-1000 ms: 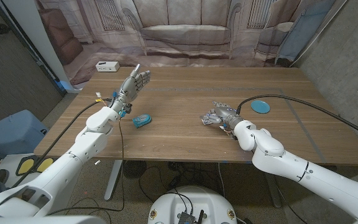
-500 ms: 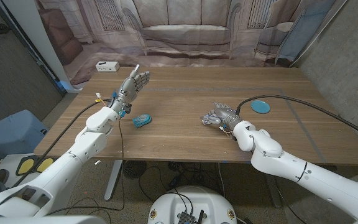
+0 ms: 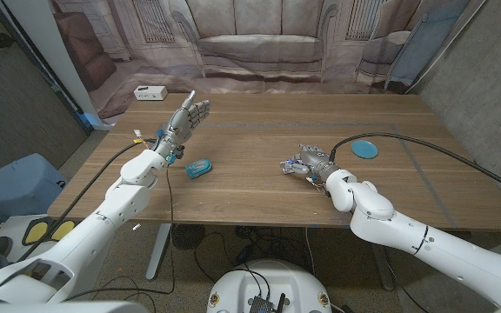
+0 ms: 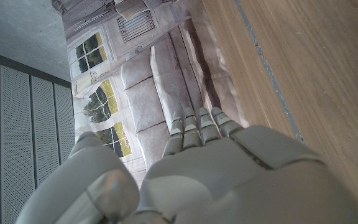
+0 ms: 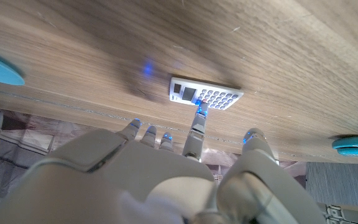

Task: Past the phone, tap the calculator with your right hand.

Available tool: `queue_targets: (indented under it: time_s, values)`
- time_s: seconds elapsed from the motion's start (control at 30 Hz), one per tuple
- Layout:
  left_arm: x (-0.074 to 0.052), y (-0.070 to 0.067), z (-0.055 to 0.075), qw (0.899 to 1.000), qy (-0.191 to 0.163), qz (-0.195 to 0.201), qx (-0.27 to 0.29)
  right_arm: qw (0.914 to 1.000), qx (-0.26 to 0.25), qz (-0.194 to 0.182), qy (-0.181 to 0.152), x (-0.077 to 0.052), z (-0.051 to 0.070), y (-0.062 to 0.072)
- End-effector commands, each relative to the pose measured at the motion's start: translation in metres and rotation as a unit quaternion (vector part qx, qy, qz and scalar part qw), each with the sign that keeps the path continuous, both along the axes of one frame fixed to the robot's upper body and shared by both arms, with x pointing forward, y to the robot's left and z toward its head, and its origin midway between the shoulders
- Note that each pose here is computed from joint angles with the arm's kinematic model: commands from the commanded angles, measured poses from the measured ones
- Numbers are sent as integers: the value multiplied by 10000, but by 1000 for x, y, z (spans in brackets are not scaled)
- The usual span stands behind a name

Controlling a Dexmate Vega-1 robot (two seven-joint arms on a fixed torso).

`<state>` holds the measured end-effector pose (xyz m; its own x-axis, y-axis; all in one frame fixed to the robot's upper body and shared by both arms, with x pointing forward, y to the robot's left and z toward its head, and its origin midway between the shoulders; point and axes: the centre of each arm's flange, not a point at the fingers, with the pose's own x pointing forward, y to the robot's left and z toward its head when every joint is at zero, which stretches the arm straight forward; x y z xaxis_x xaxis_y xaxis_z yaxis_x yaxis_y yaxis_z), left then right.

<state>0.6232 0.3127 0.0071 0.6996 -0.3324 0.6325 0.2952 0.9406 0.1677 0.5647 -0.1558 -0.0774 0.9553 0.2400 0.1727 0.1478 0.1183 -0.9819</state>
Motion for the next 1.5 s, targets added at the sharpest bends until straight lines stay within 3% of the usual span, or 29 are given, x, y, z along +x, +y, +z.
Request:
queue_targets:
  time_s: [0.03, 0.87, 1.5]
  values:
    - [0, -1, 1, 10000, -17, -22, 20, 9999, 116, 4, 121, 3, -4, -4]
    - [1, -3, 1, 10000, 9, -15, 48, 9996, 118, -19, 253, 7, -12, -8]
    - [3, -4, 1, 10000, 26, -18, 8, 9999, 69, 95, 87, 4, 0, -7]
